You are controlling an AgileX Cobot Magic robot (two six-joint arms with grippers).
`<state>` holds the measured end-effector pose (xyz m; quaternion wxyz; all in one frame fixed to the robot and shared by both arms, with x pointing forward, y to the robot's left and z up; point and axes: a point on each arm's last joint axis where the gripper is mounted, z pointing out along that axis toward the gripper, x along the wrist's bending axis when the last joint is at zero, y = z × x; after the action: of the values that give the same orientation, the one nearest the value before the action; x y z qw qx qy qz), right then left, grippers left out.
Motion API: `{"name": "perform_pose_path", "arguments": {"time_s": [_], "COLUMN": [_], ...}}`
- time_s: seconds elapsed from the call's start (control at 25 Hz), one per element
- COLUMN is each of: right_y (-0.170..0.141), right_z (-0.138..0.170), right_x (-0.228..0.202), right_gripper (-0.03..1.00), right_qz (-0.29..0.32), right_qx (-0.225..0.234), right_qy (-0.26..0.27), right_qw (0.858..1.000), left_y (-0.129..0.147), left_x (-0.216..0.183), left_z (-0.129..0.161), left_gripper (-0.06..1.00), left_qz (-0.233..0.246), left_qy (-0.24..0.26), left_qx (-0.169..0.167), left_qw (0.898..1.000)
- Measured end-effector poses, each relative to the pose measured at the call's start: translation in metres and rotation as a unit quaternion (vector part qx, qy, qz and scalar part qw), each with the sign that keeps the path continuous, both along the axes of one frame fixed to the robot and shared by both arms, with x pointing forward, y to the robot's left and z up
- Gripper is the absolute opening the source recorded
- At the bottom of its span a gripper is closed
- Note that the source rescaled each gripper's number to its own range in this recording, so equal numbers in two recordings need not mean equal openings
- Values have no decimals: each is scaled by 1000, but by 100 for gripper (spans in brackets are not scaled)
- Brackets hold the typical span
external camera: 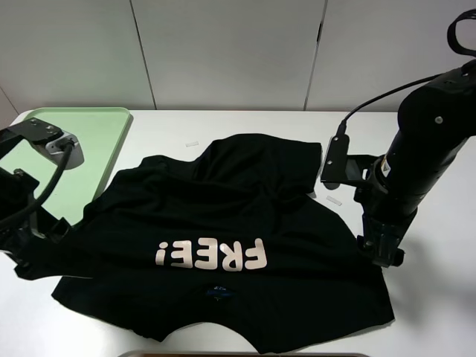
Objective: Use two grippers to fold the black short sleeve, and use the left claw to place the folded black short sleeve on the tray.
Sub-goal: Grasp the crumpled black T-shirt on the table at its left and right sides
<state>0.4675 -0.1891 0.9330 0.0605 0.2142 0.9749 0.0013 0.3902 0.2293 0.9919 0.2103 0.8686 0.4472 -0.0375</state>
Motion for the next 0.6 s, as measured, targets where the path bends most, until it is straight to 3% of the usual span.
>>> {"name": "perform_pose_path", "arguments": {"time_s": [0.28, 0.6], "right_y": [10, 13], "right_z": [-2, -15], "right_x": [-6, -1], "right_gripper": [100, 100], "right_qz": [21, 34], "right_qx": [53, 51], "right_qy": [38, 38], "right_qw": [998, 997], "left_y": [0, 0], "left_x": [0, -1], "left_z": [0, 0], "left_gripper": [96, 96], "left_qz": [1, -2], "left_qy": [-2, 3], "left_qx": [0, 0], "left_qw": [1000, 1000]}}
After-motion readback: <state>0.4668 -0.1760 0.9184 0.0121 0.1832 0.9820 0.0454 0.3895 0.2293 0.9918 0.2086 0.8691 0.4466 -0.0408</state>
